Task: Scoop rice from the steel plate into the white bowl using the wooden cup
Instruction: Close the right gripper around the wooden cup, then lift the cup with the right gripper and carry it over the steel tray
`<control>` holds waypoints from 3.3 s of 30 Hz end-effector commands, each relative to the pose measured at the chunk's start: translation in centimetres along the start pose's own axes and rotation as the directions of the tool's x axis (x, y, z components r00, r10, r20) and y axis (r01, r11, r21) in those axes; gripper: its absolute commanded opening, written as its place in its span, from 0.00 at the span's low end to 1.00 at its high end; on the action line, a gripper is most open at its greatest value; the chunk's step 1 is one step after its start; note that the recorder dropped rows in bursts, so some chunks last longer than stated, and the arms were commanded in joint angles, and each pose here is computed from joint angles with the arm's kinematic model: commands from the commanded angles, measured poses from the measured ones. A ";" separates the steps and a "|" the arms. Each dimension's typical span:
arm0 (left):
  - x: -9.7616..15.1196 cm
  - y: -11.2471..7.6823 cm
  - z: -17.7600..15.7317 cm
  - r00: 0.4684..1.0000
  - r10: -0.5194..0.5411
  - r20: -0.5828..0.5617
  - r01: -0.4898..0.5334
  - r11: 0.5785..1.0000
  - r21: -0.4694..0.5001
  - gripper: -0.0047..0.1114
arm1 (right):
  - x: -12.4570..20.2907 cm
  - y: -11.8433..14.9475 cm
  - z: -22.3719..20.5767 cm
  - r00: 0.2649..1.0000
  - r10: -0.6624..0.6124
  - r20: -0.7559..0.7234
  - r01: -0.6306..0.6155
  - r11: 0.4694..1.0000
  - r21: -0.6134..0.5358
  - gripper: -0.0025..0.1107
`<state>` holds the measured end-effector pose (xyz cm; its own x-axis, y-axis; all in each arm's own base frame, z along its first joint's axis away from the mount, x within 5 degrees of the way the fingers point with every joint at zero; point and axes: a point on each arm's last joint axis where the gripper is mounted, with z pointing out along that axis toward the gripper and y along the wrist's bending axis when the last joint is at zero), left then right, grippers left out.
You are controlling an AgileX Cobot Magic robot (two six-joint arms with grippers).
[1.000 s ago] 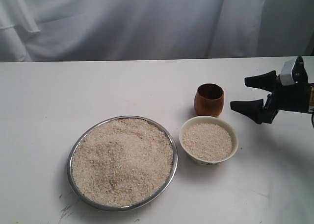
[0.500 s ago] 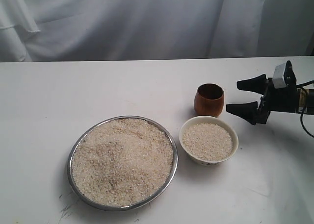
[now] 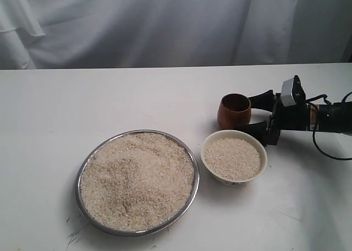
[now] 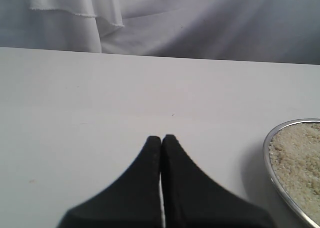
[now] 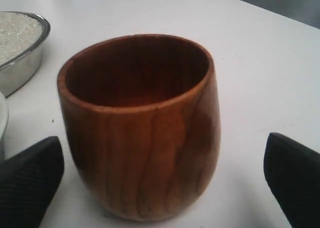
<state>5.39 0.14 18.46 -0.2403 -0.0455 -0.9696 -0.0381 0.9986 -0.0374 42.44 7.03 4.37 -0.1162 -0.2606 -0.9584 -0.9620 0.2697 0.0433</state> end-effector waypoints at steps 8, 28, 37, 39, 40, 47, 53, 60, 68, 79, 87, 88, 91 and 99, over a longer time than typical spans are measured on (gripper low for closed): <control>0.0 0.0 0.0 1.000 0.001 0.012 -0.001 1.000 0.003 0.04 | 1.0 0.4 2.4 0.997 0.052 0.065 -0.054 0.998 0.029 0.93; 0.0 0.0 0.0 1.000 0.001 0.012 -0.001 1.000 0.003 0.04 | 0.6 0.8 4.1 0.991 0.085 0.103 -0.089 0.995 0.041 0.68; 0.0 0.0 0.0 1.000 0.001 0.012 -0.001 1.000 0.003 0.04 | 0.8 1.2 4.0 0.991 0.113 0.072 -0.113 0.994 -0.001 0.36; 0.0 0.0 0.0 1.000 0.001 0.012 -0.001 1.000 0.003 0.04 | 0.8 1.1 4.0 0.990 0.116 0.078 -0.117 0.993 0.008 0.31; 0.0 0.0 0.0 1.000 0.001 0.012 -0.001 1.000 0.003 0.04 | 0.7 1.0 3.9 0.990 0.117 0.081 -0.118 0.993 0.012 0.25; 0.0 0.0 0.0 1.000 0.001 0.012 -0.001 1.000 0.003 0.04 | -6.8 0.7 2.1 0.998 -0.031 0.060 0.030 0.999 0.020 0.02; 0.0 0.0 0.0 1.000 0.001 0.012 -0.001 1.000 0.003 0.04 | -14.8 1.8 1.1 0.991 -0.113 -0.078 0.123 0.984 0.129 0.02; 0.0 0.0 0.0 1.000 0.001 0.012 -0.001 1.000 0.003 0.04 | -20.5 5.0 3.2 0.931 -0.258 -0.260 0.316 0.924 0.215 0.02; 0.0 0.0 0.0 1.000 0.001 0.012 -0.001 1.000 0.003 0.04 | -23.4 9.5 8.4 0.803 -0.466 -0.371 0.567 0.790 0.232 0.02; 0.0 0.0 0.0 1.000 0.001 0.012 -0.001 1.000 0.003 0.04 | -24.7 12.8 11.7 0.432 -0.644 -0.632 0.886 0.432 0.166 0.02; 0.0 0.0 0.0 1.000 0.001 0.012 -0.001 1.000 0.003 0.04 | -25.1 14.9 13.0 0.222 -0.685 -0.694 0.963 0.268 0.044 0.02; 0.0 0.0 0.0 1.000 0.001 0.012 -0.001 1.000 0.003 0.04 | -25.1 15.1 13.1 0.228 -0.685 -0.692 0.960 0.276 0.044 0.02; 0.0 0.0 0.0 1.000 0.001 0.012 -0.001 1.000 0.003 0.04 | -24.5 15.2 13.0 0.158 -0.679 -0.717 0.970 0.242 -0.015 0.02; 0.0 0.0 0.0 1.000 0.001 0.012 -0.001 1.000 0.003 0.04 | -21.3 16.6 12.3 -0.044 -0.673 -0.738 0.955 0.189 -0.229 0.02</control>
<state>5.39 0.14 18.46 -0.2403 -0.0455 -0.9696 -0.0381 0.9986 -0.0374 32.78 28.79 22.02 0.4649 -0.8621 0.2016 -0.3444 -0.3859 -0.8559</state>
